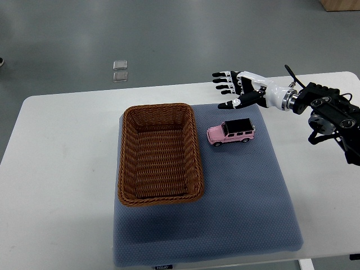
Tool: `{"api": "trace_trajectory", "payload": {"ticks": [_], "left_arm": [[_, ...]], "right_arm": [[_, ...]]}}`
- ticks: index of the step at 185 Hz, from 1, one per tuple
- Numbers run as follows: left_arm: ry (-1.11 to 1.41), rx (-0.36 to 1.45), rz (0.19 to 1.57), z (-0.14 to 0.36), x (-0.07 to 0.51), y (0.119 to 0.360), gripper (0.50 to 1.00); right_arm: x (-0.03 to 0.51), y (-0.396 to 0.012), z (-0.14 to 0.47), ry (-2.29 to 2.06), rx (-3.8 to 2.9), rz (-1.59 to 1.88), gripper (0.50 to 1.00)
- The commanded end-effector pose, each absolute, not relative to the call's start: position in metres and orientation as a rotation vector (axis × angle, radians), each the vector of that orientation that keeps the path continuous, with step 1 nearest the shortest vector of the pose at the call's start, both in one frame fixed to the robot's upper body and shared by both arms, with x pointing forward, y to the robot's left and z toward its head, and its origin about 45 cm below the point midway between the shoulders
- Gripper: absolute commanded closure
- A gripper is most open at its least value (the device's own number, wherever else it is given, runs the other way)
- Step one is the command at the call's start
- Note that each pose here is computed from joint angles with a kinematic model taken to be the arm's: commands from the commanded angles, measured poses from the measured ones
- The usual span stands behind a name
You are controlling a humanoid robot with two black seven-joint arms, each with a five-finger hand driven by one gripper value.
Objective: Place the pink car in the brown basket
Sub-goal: 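Move the right hand over the pink toy car, then lower the right hand and close its fingers around the pink car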
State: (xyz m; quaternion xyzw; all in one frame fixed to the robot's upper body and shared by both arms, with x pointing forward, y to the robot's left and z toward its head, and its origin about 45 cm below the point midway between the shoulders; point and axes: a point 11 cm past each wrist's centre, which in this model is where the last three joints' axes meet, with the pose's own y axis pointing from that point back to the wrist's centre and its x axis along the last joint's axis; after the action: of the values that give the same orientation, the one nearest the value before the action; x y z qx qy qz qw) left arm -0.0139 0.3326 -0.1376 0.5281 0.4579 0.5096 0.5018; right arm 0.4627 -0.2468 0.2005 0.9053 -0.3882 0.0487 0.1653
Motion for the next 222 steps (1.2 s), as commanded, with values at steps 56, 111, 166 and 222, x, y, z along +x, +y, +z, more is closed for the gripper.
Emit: {"api": "trace_trajectory", "payload": {"ticks": [56, 111, 166, 222], "left_arm": [[1.107, 1.277, 1.232, -0.138, -0.014, 0.333, 0.5], [1.106, 1.275, 1.232, -0.138, -0.013, 0.332, 0.5], [1.107, 1.277, 1.232, -0.138, -0.014, 0.333, 0.5], [1.107, 1.277, 1.232, -0.138, -0.014, 0.333, 0.5]], "right_arm": [[0.45, -0.268, 0.187, -0.851, 2.338, 0.505, 0.587], [0.444, -0.276, 0.177, -0.745, 2.223, 0.624, 0.587], [0.444, -0.271, 0.17, -0.756, 2.187, 0.69, 0.593], [0.44, -0.272, 0.162, -0.728, 2.149, 0.723, 0.607]]}}
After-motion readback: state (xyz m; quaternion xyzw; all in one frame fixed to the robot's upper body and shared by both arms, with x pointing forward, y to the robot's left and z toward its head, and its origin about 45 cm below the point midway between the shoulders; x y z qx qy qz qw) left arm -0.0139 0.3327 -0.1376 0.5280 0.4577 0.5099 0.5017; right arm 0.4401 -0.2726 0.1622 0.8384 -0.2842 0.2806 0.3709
